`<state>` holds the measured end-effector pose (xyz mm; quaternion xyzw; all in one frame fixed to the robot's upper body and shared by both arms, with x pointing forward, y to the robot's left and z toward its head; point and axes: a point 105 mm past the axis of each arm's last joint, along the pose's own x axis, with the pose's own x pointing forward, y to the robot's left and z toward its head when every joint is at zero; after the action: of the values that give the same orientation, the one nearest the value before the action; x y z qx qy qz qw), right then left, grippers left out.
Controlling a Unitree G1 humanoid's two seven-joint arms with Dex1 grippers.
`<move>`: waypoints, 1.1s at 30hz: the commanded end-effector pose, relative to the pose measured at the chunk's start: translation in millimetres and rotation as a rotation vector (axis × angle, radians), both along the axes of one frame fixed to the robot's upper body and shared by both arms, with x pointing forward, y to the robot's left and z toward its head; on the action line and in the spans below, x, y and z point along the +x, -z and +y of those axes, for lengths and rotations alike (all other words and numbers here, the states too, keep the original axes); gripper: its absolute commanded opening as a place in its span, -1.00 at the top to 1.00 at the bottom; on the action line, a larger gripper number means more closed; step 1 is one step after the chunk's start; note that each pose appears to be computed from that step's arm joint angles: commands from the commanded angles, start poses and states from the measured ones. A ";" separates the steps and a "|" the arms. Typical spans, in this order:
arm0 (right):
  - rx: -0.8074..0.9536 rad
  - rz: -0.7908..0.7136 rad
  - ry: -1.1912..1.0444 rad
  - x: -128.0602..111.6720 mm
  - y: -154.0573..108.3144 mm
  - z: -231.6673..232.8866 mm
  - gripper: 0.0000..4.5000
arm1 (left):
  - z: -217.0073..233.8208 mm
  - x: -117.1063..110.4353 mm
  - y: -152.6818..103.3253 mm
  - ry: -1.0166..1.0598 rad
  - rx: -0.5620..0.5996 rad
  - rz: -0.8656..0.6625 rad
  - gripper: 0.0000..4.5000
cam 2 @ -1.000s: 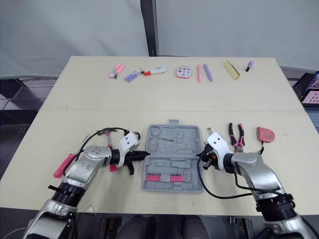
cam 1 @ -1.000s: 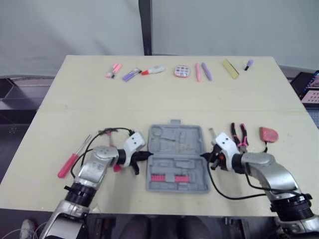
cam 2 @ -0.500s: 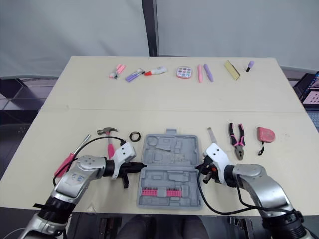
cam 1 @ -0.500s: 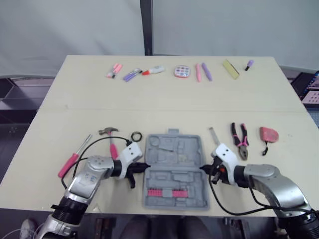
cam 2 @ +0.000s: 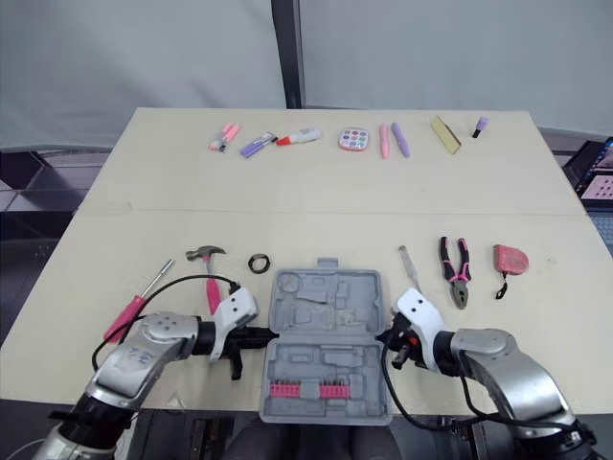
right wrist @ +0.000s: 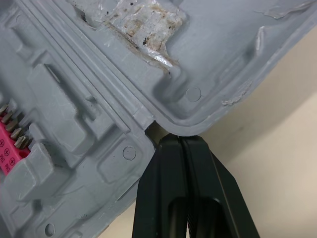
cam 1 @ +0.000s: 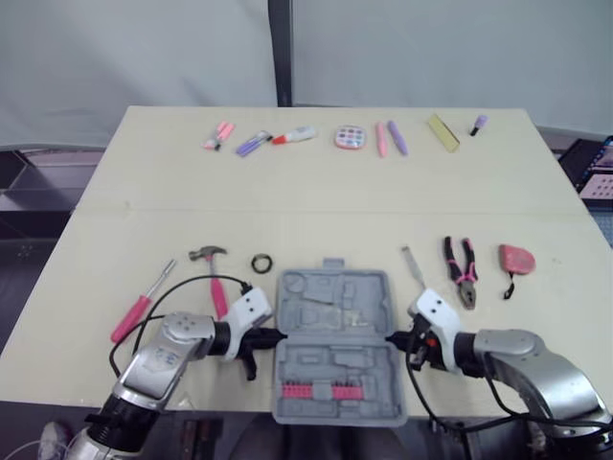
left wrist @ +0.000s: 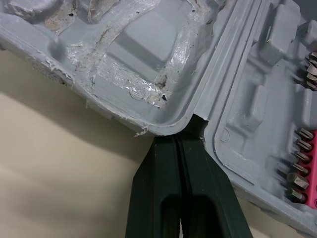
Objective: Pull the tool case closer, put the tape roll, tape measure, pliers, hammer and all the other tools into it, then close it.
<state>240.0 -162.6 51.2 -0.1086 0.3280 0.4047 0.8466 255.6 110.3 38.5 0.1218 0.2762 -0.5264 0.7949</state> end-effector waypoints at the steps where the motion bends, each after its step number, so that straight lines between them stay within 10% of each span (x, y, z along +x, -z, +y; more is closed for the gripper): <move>1: 0.051 -0.023 -0.078 -9.5 -11.0 16.8 0.96 | -15.2 -10.3 -10.2 0.073 -0.053 -0.014 0.96; 33: 0.051 -0.005 -0.080 -14.9 -9.3 18.7 0.96 | -11.3 -20.0 -8.2 0.062 -0.046 0.015 0.96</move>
<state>228.3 -160.4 49.4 -0.1059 0.3399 0.4135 0.8380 242.4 112.4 36.3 0.1144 0.2911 -0.5286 0.7892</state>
